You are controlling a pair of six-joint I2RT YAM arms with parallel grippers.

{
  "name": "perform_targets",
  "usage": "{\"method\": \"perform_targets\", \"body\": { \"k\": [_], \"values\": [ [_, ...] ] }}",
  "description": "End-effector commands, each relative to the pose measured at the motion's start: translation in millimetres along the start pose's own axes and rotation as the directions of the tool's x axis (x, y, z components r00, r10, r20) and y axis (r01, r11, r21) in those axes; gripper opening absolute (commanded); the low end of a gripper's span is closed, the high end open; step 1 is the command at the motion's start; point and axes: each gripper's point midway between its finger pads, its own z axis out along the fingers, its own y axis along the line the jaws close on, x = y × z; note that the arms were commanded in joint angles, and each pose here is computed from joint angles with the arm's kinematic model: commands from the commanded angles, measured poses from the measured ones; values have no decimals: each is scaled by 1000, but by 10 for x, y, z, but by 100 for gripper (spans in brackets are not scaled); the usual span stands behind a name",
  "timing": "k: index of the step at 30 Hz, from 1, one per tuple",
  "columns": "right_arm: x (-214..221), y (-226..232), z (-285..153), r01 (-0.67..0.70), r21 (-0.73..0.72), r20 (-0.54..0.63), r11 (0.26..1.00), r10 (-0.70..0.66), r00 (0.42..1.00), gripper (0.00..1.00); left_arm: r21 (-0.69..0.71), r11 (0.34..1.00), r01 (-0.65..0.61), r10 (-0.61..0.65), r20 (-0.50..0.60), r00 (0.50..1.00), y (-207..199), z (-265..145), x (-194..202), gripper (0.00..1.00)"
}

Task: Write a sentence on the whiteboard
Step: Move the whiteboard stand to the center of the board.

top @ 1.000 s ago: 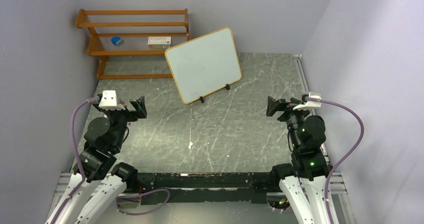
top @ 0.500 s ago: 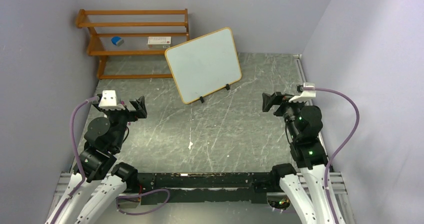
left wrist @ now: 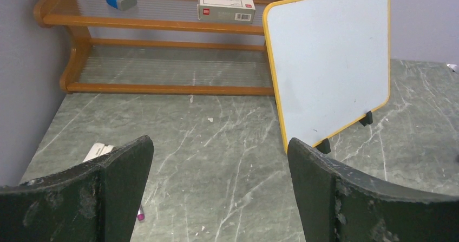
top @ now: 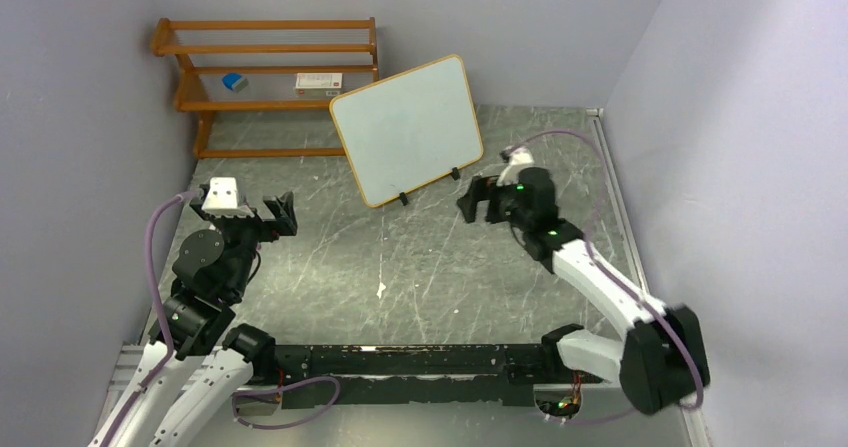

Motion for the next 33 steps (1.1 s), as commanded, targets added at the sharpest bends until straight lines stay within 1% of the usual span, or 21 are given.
{"method": "perform_targets", "body": {
  "k": [1, 6, 9, 15, 18, 22, 33],
  "values": [
    [92, 328, 484, 129, -51, 7, 990, -129, 992, 98, 19, 1000, -6, 5, 5, 1000, -30, 18, -13, 97],
    [293, 532, 982, 170, -80, -45, 982, -173, 984, 92, 4, 1000, -5, 5, 8, 1000, 0, 14, -10, 97],
    [440, 663, 1247, 192, -100, -90, 976, -201, 975, 86, 1, 1000, -7, 7, 8, 1000, 6, 16, -7, 98],
    [788, 860, 1660, 237, -103, -175, 966, -252, 952, 77, 4, 1000, -11, 11, 7, 1000, 3, 18, 2, 97],
    [904, 911, 1788, 248, -89, -197, 965, -261, 945, 75, 6, 1000, -11, 11, 7, 1000, -3, 21, 8, 97],
    [1004, 970, 1914, 273, -63, -216, 960, -280, 935, 69, 12, 1000, -14, 14, 7, 1000, -16, 28, 10, 97],
    [988, 1001, 2088, 341, 33, -196, 940, -328, 924, 48, 12, 1000, -15, 15, 10, 1000, -15, 31, 11, 98]
  ]
}}
